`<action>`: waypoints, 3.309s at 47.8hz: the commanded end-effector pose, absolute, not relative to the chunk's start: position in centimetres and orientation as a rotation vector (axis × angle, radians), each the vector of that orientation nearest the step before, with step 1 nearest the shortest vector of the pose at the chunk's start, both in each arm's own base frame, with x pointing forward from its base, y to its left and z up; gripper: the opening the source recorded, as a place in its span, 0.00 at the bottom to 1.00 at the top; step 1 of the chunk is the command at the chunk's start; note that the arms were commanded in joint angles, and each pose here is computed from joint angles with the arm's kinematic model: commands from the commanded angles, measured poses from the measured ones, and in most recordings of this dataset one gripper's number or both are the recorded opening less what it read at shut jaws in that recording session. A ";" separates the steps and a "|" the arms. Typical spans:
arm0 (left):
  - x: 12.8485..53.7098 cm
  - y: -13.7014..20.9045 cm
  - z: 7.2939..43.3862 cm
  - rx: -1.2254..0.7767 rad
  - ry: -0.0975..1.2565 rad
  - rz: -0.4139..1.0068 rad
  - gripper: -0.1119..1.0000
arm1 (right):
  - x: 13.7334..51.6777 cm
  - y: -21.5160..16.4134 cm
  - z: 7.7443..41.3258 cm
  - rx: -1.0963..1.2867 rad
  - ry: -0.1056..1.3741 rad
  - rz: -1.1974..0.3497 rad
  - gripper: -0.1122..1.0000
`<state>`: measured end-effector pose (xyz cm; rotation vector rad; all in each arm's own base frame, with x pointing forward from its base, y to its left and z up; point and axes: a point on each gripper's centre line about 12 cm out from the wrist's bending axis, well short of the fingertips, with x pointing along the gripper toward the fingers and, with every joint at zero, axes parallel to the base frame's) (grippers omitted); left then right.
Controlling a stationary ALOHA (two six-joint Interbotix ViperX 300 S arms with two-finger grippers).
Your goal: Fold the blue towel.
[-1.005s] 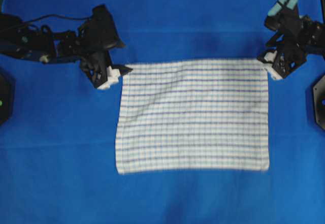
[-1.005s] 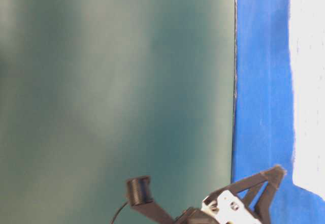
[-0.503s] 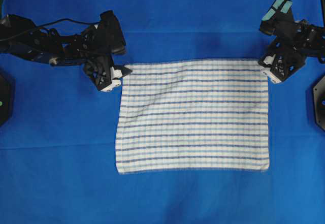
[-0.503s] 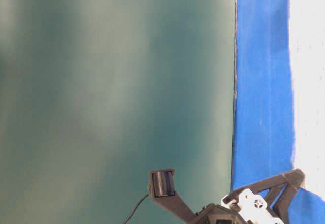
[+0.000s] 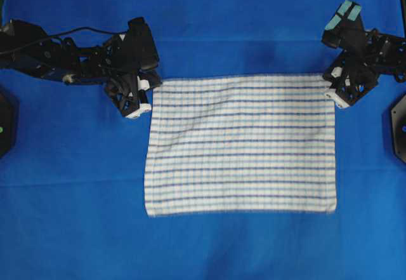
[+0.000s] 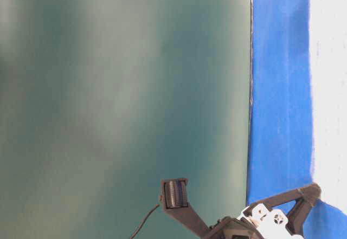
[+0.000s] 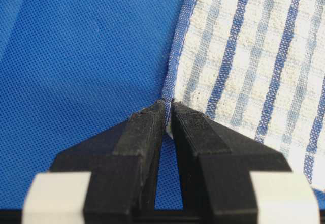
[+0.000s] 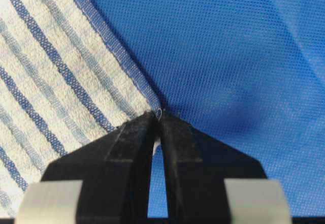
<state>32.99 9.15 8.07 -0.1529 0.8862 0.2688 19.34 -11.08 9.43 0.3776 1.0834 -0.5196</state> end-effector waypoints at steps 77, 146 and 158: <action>33.8 -4.2 13.6 -0.064 0.876 -0.064 0.15 | 19.6 1.9 16.2 0.403 0.883 -0.112 0.16; 33.4 -10.6 14.1 -0.195 0.895 -0.138 0.56 | 20.9 10.4 14.0 0.430 1.087 0.044 0.59; 33.8 -7.1 14.1 -0.213 0.919 -0.046 0.79 | 20.2 6.9 15.6 0.369 1.032 -0.031 0.62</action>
